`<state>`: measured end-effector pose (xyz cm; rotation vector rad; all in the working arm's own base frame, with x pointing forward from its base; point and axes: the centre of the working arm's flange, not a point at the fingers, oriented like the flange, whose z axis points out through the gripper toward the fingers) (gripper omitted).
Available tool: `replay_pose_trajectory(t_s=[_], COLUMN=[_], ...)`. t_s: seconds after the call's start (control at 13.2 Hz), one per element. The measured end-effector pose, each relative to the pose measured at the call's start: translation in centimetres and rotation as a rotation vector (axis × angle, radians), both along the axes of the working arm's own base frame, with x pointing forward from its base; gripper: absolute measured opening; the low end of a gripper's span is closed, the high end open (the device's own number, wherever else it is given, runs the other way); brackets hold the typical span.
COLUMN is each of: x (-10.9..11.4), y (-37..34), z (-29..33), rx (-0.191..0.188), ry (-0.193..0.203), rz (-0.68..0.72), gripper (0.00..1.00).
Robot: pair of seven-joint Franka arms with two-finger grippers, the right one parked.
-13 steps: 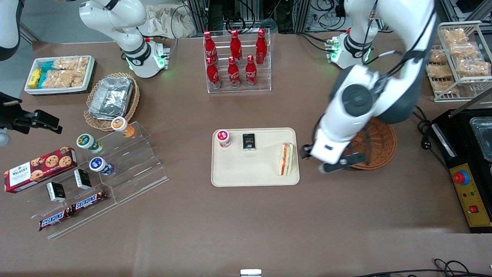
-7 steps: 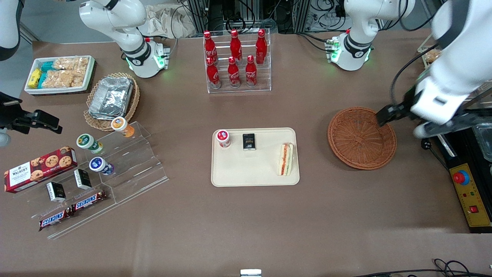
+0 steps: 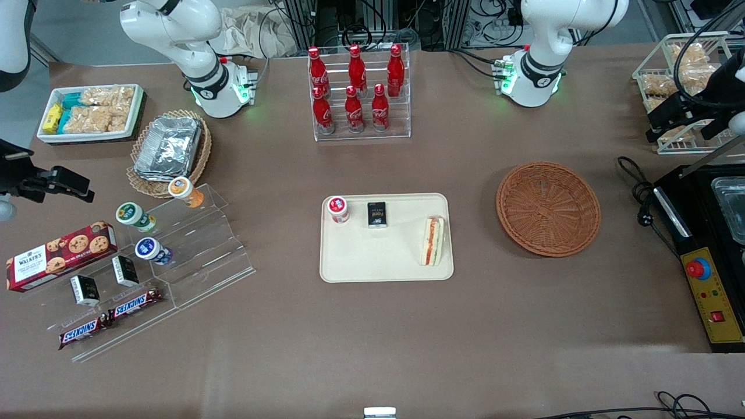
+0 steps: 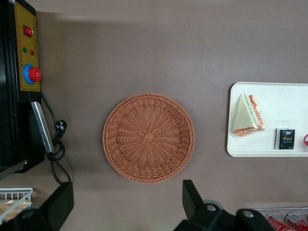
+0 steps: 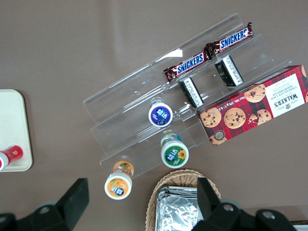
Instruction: Place sandwich from basket to tray
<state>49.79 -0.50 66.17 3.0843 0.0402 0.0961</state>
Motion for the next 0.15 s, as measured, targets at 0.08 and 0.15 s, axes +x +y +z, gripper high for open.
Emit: replay_pose_trajectory(t_s=[0.08, 0.15], x=[0.2, 0.5], y=[-0.9, -1.9], z=[-0.1, -0.3], rx=[0.003, 0.008], ry=[-0.003, -0.006], rz=[-0.015, -0.033], gripper=[1.00, 1.00])
